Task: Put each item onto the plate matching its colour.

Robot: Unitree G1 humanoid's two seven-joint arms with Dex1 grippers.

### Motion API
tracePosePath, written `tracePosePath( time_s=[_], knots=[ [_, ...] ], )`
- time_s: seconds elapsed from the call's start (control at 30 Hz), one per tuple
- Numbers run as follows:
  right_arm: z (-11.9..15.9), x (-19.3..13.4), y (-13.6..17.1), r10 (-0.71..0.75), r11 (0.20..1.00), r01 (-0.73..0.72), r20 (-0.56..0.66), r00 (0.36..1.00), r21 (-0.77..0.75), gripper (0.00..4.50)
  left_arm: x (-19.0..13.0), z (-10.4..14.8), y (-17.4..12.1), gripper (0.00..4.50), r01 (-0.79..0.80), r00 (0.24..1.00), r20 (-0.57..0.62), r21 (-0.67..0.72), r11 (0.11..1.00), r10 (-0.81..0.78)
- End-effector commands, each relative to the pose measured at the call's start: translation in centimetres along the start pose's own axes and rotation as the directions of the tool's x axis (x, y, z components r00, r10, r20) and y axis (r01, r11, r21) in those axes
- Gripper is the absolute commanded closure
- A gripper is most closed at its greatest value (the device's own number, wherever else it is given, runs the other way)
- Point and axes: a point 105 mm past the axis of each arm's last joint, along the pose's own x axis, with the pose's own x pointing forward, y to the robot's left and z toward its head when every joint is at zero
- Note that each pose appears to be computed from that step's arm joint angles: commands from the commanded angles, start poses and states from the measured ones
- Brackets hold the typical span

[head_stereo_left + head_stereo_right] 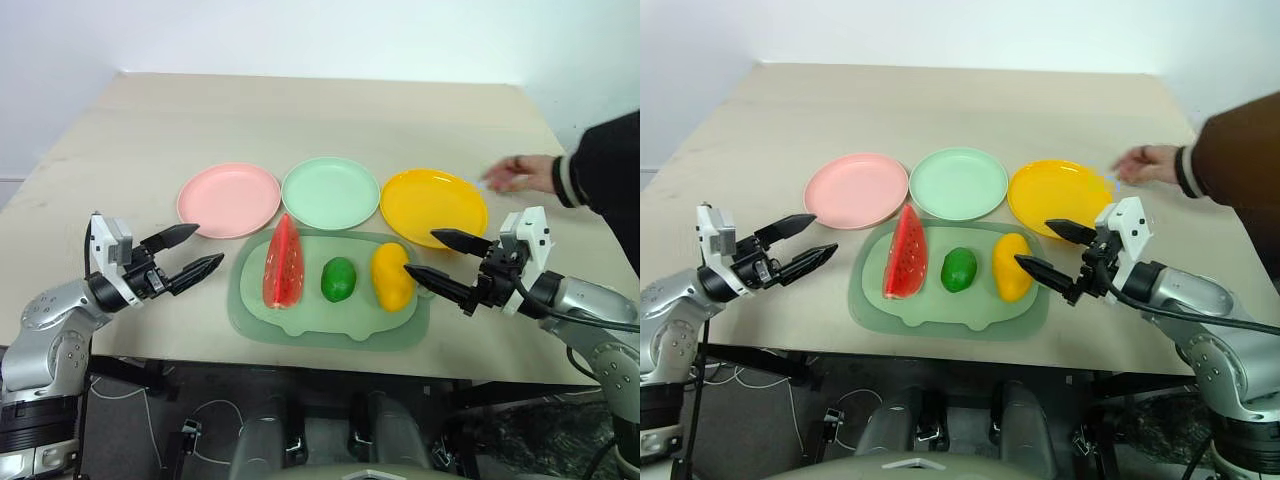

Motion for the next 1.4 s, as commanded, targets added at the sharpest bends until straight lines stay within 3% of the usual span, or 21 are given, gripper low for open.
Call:
tracePosePath(
  time_s=[0.03, 0.7, 0.9, 1.4],
  knots=[
    [0.4, -0.2, 0.0, 0.007, 1.0, -0.007, 0.015, 1.0, -0.027, 0.0, 0.3, 0.9, -0.3, 0.06, 0.02, 1.0, 0.018, 0.043, 0.999, -0.021],
    [0.3, -0.6, -0.7, -0.034, 0.998, 0.033, 0.019, 0.999, 0.055, 0.0, 2.5, -0.2, -1.7, 0.06, 0.094, 0.995, 0.035, 0.033, 0.995, -0.095],
    [0.2, 0.1, -0.1, -0.043, 0.994, 0.045, -0.026, 0.999, 0.096, 0.0, 3.0, -0.6, -2.6, 0.06, 0.148, 0.989, 0.016, 0.037, 0.988, -0.149],
    [-1.7, 3.1, 0.1, -0.062, 0.974, 0.1, -0.186, 0.981, 0.205, 0.0, 5.7, 1.5, -5.1, 0.06, 0.236, 0.968, 0.06, 0.103, 0.966, -0.243]
  ],
)
